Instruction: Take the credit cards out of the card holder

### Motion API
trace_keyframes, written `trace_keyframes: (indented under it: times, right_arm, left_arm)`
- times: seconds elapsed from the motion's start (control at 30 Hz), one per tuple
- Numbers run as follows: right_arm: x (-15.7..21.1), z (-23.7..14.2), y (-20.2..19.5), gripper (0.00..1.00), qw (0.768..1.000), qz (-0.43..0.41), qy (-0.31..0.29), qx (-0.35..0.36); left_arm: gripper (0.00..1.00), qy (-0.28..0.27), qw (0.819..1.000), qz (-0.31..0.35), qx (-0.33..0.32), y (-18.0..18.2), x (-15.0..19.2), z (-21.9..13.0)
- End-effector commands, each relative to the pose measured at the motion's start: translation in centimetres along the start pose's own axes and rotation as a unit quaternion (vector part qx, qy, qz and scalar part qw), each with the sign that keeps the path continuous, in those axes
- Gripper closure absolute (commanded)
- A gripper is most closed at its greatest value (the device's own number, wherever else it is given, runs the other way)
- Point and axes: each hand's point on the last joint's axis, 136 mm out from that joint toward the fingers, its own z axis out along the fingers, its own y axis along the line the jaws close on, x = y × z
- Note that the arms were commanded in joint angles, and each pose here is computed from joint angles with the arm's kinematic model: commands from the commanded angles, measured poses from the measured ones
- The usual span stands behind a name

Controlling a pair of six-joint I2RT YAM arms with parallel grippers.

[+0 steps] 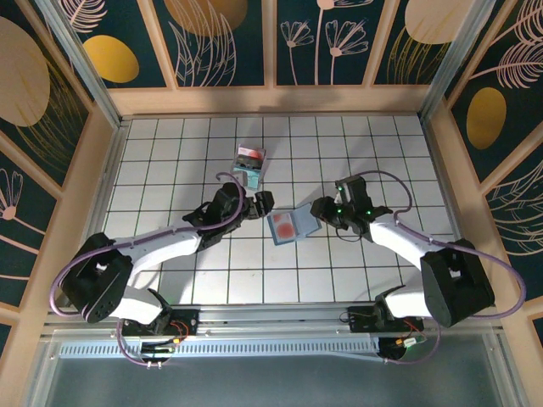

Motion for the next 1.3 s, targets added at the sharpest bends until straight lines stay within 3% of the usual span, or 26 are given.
trace_keyframes:
  times: [0.0,0.17,0.43,0.73,0.97,1.13,1.27]
  right_arm:
    - [-1.2,-0.9,-1.9,0.56,0.999,-0.005,-0.029,0.032]
    - [-1.8,-0.4,-4.1,0.56,0.998,0.007,-0.033,0.048]
    - [-3.0,-0.2,-7.5,0.57,0.995,0.012,-0.044,0.091]
    - [-4.9,-0.9,-9.0,0.57,0.993,0.01,-0.062,0.104]
    - [-7.1,-3.7,-7.0,0.54,0.99,-0.002,-0.109,0.085]
    - [-7.8,-6.7,-5.2,0.53,0.986,-0.006,-0.15,0.066]
    - [-7.3,-8.7,-2.9,0.53,0.985,-0.013,-0.17,0.022]
  left_arm:
    - [0.2,0.009,0.998,0.052,-0.028,-0.5,1.1,0.7]
    - [0.33,0.05,0.996,0.064,-0.029,-0.8,4.3,2.1]
    - [0.44,0.079,0.995,0.045,-0.031,-0.1,6.8,3.0]
    - [0.47,0.105,0.993,0.041,-0.034,0.2,8.5,4.5]
    - [0.36,0.108,0.993,0.037,-0.012,-0.5,8.7,4.6]
    - [0.39,0.114,0.993,0.041,-0.003,-0.8,9.2,5.5]
    - [0.48,0.114,0.992,0.054,0.008,-1.0,9.1,6.3]
